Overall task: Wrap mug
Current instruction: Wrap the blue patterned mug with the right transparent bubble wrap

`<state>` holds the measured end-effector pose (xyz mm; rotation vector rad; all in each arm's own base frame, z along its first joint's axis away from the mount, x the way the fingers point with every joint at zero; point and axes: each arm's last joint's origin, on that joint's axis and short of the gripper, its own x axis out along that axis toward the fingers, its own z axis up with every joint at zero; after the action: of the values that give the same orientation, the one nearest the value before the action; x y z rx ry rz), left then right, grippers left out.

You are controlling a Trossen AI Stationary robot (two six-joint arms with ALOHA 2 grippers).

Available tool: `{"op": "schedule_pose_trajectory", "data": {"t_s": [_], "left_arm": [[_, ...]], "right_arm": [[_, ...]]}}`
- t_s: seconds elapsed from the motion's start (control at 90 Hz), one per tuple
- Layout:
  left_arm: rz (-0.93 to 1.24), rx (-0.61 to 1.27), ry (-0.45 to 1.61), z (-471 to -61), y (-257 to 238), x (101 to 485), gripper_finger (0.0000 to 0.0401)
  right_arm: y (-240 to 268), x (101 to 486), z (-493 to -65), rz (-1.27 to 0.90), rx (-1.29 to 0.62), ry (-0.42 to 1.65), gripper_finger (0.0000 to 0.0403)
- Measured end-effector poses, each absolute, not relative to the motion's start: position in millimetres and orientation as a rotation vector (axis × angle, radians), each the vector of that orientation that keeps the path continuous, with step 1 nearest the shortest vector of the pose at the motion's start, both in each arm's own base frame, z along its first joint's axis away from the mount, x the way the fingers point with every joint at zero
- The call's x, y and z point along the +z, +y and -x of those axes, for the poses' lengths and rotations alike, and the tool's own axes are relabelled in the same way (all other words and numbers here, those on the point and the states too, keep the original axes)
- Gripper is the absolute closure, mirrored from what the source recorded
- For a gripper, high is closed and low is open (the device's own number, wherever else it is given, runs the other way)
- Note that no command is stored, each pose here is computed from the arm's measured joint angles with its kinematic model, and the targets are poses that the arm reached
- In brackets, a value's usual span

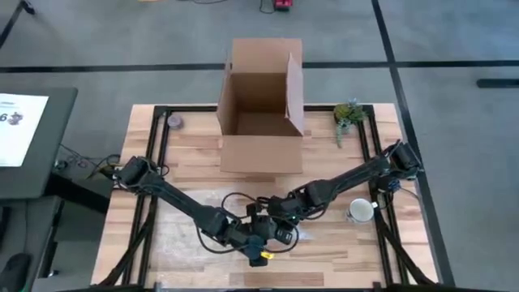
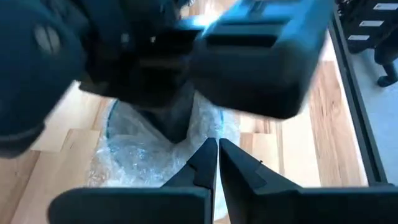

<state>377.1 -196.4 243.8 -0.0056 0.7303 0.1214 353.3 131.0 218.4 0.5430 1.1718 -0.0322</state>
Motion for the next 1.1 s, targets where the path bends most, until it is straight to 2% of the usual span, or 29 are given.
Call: {"op": "schedule_pose_trajectory", "data": {"t_s": [0.389,0.722,0.844,1.1], "left_arm": [[0.0,0.122,0.735,-377,-196,244,0.0401],[-0.001,0.119,0.736,-376,-198,243,0.0401],[-0.007,0.118,0.739,-376,-197,243,0.0401],[-0.004,0.139,0.875,-360,-200,236,0.0401]], "right_arm": [[135,251,-351,-0.522,-0.051,1.238,0.0403],[139,275,-357,-0.549,-0.049,1.157,0.0403],[139,273,-358,-0.511,-0.076,1.144,0.0403],[137,239,-374,-0.439,-0.126,1.197,0.0403]]}}
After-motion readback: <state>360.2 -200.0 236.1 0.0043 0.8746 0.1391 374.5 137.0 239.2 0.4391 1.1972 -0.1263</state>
